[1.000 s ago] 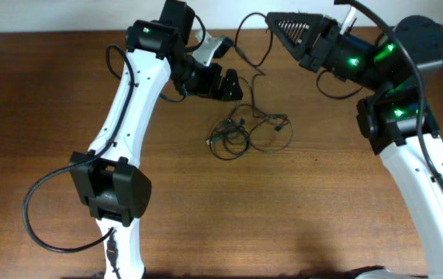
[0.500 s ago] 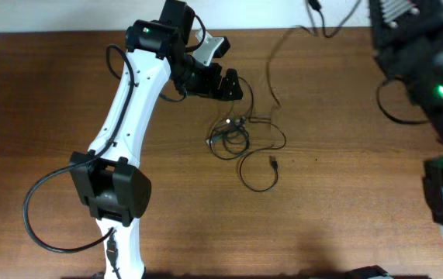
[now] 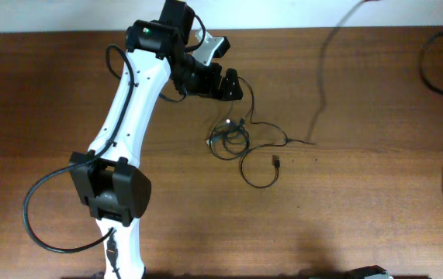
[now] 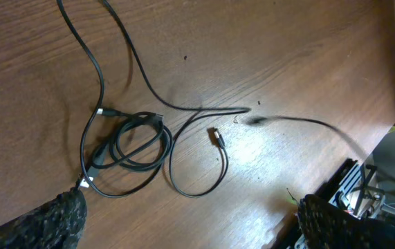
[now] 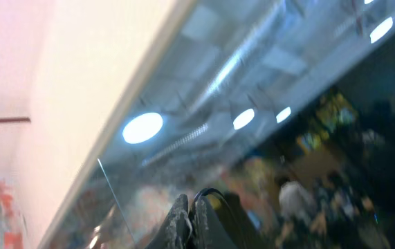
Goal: Untangle cables
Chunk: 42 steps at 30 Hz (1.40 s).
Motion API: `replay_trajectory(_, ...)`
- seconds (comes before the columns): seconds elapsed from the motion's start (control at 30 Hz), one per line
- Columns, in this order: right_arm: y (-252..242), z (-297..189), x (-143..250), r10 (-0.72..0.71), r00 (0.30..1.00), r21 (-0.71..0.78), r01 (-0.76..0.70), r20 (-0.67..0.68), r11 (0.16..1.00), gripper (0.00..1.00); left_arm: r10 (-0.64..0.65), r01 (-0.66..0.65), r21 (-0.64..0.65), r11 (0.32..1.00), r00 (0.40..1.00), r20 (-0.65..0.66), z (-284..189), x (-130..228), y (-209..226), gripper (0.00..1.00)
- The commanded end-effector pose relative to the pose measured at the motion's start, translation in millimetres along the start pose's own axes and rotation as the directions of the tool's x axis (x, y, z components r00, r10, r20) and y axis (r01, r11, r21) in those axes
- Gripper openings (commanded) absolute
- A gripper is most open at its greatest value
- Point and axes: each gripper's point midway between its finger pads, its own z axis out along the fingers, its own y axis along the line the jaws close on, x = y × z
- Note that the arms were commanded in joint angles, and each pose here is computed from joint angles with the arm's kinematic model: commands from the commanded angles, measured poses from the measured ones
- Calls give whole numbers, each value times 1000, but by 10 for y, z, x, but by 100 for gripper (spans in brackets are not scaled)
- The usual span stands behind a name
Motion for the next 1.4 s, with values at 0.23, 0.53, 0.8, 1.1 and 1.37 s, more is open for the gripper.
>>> replay_trajectory(0.23,-121,33,-289,-62,994,144,48,90,988,4,23,-23,-8,1000,999,42,-163,-47,-81,99)
replay_trajectory(0.53,-988,312,495,-285,945,283,321,-162,904,4,-12,25,-166,986,997,81,-307,-109,366,99)
replay_trajectory(0.8,-1680,262,1191,-395,800,287,549,-451,785,4,-121,144,-180,973,984,132,-526,-104,706,99)
replay_trajectory(1.1,-1837,378,1428,123,962,468,6,-245,884,4,291,-332,197,922,933,212,-347,-257,-368,99)
replay_trajectory(1.37,-1592,386,1677,397,872,436,-251,-285,864,4,566,-603,-33,797,726,390,-112,-882,-914,99)
